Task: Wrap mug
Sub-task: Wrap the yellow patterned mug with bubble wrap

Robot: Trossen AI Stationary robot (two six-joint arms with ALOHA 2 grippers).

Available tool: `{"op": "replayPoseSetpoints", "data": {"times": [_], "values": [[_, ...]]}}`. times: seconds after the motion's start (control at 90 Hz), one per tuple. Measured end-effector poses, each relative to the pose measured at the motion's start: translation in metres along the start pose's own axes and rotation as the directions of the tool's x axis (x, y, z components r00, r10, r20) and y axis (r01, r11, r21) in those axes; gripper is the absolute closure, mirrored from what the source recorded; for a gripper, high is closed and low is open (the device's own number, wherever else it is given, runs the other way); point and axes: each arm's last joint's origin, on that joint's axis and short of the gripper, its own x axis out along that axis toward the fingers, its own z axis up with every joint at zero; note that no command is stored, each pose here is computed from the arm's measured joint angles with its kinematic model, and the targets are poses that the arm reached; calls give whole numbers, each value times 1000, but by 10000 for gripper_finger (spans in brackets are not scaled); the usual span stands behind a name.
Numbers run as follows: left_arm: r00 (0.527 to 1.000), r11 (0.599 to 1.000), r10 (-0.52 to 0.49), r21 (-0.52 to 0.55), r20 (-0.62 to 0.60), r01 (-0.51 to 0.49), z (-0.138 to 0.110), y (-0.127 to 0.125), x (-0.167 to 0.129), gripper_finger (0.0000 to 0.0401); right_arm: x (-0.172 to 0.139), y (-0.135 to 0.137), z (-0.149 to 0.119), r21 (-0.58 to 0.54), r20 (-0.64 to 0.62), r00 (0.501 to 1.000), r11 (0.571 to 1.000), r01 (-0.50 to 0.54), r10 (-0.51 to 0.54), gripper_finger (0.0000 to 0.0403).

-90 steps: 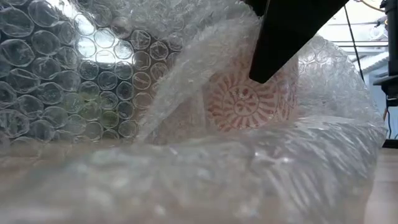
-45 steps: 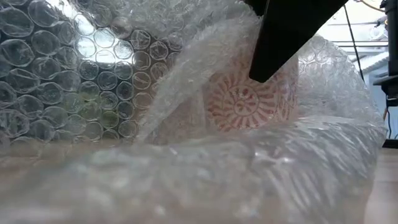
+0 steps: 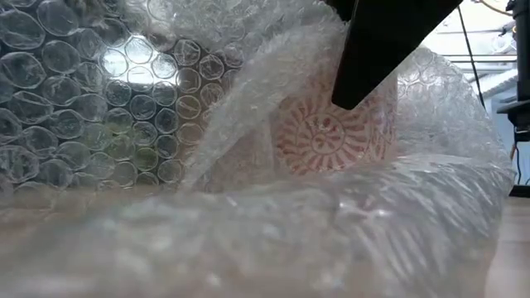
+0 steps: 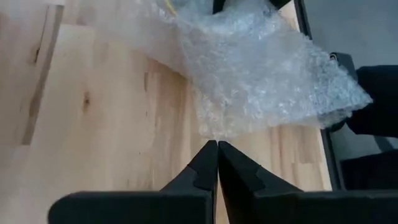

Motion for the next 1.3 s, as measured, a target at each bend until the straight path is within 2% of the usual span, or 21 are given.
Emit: {"op": "replayPoseSetpoints", "data": {"times": [0.122,0.367,0.5,0.689,0.944,1.089,1.3], "values": [[1000,1000,-8,10,-3,8,-2,-3,-1,381,0,0,0,2,0,1000,1000,0,0,220],[999,1000,4,5,-36,-4,-7,-6,-2,296,0,0,0,2,0,1000,1000,0,0,220],[998,999,45,30,-42,-44,-18,-6,3,266,0,0,0,3,0,1000,1000,0,0,220],[996,997,76,10,-53,-75,-43,-1,17,263,0,0,0,3,1,1000,1000,-2,2,220],[999,999,24,29,-36,-22,-72,-6,28,263,0,1,1,9,10,1000,1000,-14,14,220],[1000,999,10,37,17,-11,-85,-7,41,263,0,1,1,9,10,1000,1000,-14,14,220],[986,997,-71,28,154,68,-88,-16,70,263,0,1,1,5,10,1000,1000,-14,14,220]]}}
